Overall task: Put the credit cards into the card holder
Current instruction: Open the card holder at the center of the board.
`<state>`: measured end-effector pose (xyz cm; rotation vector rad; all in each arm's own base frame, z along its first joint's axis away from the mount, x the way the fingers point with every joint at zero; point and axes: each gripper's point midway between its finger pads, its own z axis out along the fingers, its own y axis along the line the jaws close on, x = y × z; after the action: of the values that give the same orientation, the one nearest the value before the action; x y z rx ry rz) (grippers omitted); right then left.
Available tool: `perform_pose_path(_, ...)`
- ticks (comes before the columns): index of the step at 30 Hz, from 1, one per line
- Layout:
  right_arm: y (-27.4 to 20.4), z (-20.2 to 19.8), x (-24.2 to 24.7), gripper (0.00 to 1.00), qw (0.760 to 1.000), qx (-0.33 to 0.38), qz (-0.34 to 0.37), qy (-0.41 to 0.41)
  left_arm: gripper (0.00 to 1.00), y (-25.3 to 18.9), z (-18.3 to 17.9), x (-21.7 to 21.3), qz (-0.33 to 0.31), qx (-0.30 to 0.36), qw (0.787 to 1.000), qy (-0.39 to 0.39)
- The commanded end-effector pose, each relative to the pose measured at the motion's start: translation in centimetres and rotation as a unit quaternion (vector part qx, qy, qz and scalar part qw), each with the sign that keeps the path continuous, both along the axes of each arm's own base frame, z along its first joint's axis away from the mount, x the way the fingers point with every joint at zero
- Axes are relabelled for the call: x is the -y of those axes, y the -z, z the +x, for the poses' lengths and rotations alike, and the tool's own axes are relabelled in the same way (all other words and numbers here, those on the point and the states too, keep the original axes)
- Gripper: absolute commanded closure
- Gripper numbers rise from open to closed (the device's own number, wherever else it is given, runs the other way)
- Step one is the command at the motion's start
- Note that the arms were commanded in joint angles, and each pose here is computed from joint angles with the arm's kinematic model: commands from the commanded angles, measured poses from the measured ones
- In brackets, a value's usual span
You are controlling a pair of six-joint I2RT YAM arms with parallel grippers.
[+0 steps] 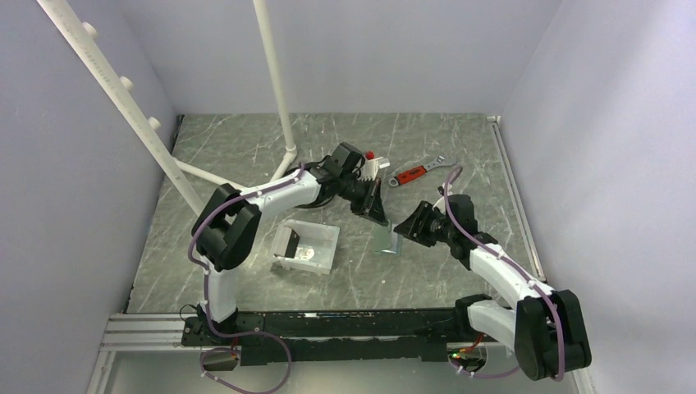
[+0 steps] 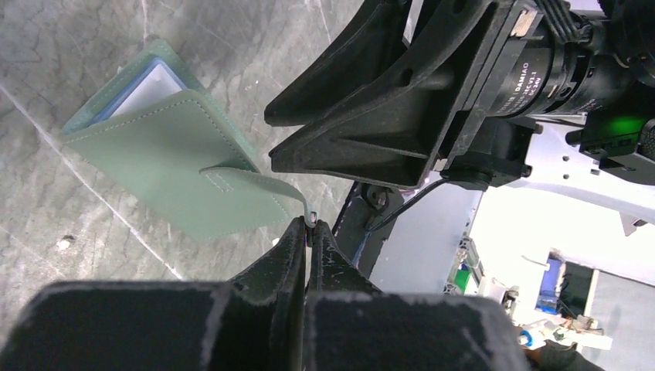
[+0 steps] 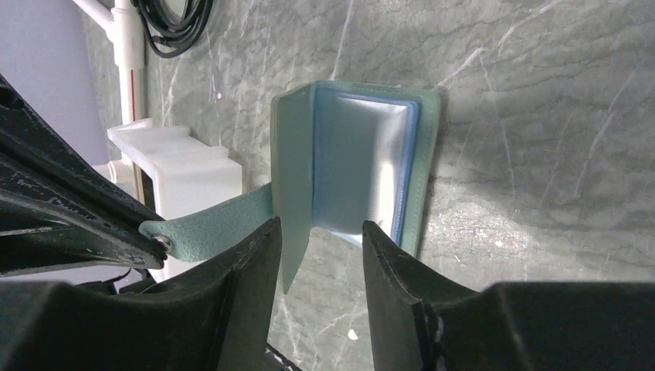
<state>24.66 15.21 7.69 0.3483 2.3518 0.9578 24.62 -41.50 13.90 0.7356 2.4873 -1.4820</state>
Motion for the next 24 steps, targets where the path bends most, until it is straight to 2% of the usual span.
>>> perform_pose_path(1,-1.0,0.7,0.0,0.57,1.000,0.019,0.002,0.001,1.00,-1.0,0.5,-0.4,0.009,0.026,0.999,0.020)
perform_pose_path(4,-1.1,0.9,-0.4,0.62,1.000,0.020,0.003,-0.017,1.00,0.8,1.3,-3.0,0.040,-0.008,0.999,0.001)
perform_pose_path(7,-0.8,1.1,-0.9,0.63,0.999,0.015,0.006,-0.033,1.00,2.8,2.2,-5.4,0.102,0.003,0.995,-0.014)
perform_pose_path(9,-0.5,1.1,-1.3,0.63,0.999,0.008,0.007,-0.046,1.00,4.2,2.5,-6.2,0.143,0.002,0.990,-0.011)
perform_pose_path(13,0.5,1.4,-2.3,0.63,0.997,-0.001,0.010,-0.073,1.00,6.1,2.9,-6.7,0.176,-0.011,0.984,-0.016)
perform_pose_path(21,0.3,1.1,-5.8,0.61,0.990,0.012,0.025,-0.141,1.00,7.8,5.5,-9.4,0.271,0.049,0.960,-0.051)
perform_pose_path(24,-0.4,1.4,-7.7,0.60,0.987,0.023,0.034,-0.158,0.99,7.6,5.9,-9.7,0.274,0.065,0.958,-0.053)
